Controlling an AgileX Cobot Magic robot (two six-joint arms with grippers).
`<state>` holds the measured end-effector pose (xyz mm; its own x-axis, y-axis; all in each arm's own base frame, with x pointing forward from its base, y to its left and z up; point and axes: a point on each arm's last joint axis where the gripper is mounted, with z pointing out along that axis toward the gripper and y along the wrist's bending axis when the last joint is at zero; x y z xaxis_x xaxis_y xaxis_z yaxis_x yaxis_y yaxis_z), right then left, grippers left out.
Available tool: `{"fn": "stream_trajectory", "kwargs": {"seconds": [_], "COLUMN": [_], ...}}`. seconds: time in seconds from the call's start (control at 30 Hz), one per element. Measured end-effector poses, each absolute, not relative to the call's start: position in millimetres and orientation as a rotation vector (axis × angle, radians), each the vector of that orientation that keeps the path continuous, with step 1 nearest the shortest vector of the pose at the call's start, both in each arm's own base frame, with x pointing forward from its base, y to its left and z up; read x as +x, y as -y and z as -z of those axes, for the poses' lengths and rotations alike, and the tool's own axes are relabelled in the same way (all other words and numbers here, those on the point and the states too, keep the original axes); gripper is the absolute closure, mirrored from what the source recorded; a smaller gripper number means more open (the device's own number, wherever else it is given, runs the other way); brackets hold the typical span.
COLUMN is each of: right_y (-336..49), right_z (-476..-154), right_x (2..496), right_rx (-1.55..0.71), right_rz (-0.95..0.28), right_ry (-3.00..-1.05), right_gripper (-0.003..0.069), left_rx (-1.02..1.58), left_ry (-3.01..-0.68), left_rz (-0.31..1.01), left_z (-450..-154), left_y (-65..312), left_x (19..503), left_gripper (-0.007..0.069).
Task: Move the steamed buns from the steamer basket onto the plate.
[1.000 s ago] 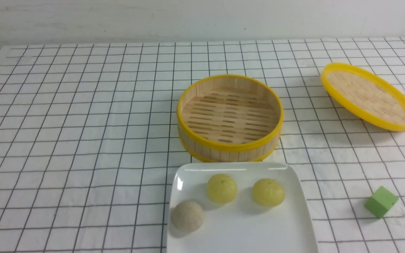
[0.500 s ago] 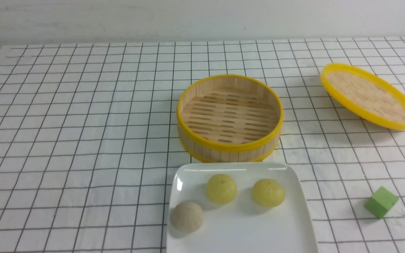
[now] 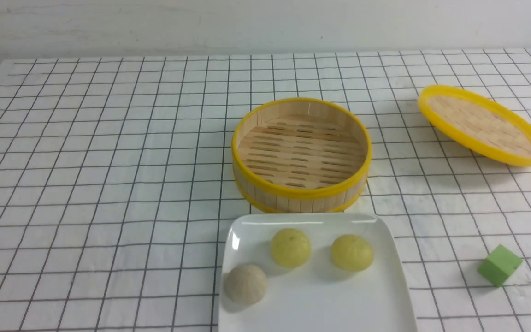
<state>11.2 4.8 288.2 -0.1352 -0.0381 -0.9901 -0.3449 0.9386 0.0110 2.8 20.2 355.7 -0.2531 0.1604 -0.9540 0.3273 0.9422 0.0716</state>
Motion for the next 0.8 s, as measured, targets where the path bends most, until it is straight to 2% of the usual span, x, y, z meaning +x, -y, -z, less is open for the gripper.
{"fn": "stream_trajectory", "kwargs": {"seconds": [0.33,0.57,0.7,0.8], "right_y": [-4.8,-4.8,-4.8,-4.8], "right_z": [-288.2,-288.2,-288.2,-288.2], "right_x": [11.2,11.2,11.2,11.2], "right_rx": [-0.293,-0.293,-0.293,-0.293], "right_rz": [-0.271,-0.271,-0.271,-0.271], "right_ry": [-1.694,-1.694,-1.694,-1.694], "right_gripper": [0.026,0.026,0.026,0.0262], "left_rx": [0.362,0.351,0.301,0.222], "left_ry": [-1.885,-1.916,-1.919,-1.847], "left_rz": [0.15,0.065,0.113,0.201], "left_z": [-351.4,-348.7,-349.1,-354.6], "left_y": [-21.6,-27.7,-26.7,-22.9], "left_x": [1.8,2.4,2.6,5.8], "left_gripper": [0.0385,0.0385,0.0385,0.0385]}}
